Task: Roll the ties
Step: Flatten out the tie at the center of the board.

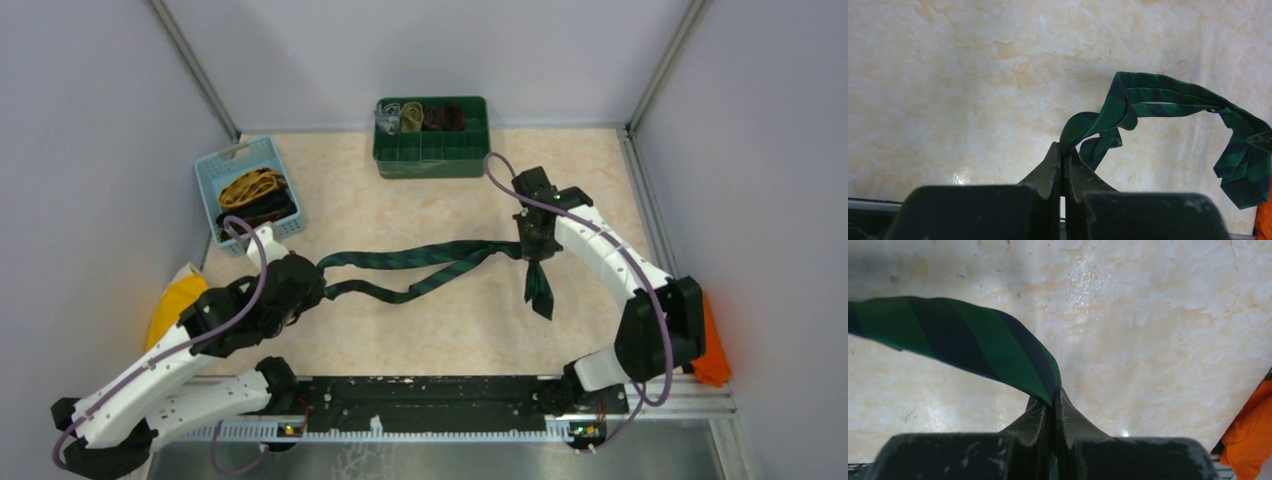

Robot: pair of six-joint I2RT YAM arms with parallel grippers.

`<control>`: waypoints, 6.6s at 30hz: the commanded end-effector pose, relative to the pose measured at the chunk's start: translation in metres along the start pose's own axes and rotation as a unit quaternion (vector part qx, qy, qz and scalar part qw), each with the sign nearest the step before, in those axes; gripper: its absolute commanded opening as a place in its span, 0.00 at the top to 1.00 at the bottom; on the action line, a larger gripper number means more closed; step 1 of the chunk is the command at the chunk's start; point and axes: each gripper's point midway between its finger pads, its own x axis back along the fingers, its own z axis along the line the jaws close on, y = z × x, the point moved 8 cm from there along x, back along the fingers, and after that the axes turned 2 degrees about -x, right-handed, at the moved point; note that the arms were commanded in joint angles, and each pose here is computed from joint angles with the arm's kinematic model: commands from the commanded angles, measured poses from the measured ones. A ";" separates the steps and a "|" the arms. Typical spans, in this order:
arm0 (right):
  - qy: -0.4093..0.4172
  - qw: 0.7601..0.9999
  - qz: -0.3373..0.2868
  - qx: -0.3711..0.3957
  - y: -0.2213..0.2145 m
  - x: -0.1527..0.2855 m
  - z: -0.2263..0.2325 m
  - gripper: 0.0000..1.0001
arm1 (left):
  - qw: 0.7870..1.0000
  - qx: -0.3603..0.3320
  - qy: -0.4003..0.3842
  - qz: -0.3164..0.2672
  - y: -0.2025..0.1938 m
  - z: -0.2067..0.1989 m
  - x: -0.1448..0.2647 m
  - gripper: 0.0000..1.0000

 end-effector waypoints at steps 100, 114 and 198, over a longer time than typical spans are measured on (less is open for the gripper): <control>0.124 0.985 -0.109 0.047 0.221 -0.147 0.122 1.00 | 0.992 -0.075 0.016 -0.104 0.115 -0.062 -0.261 1.00; 0.156 0.983 0.032 0.089 0.112 -0.172 0.144 1.00 | 0.990 -0.075 0.020 -0.122 0.115 -0.052 -0.240 1.00; 0.378 0.896 -0.101 0.209 0.060 -0.053 0.235 0.70 | 0.965 -0.083 -0.004 -0.248 0.154 -0.059 -0.079 0.97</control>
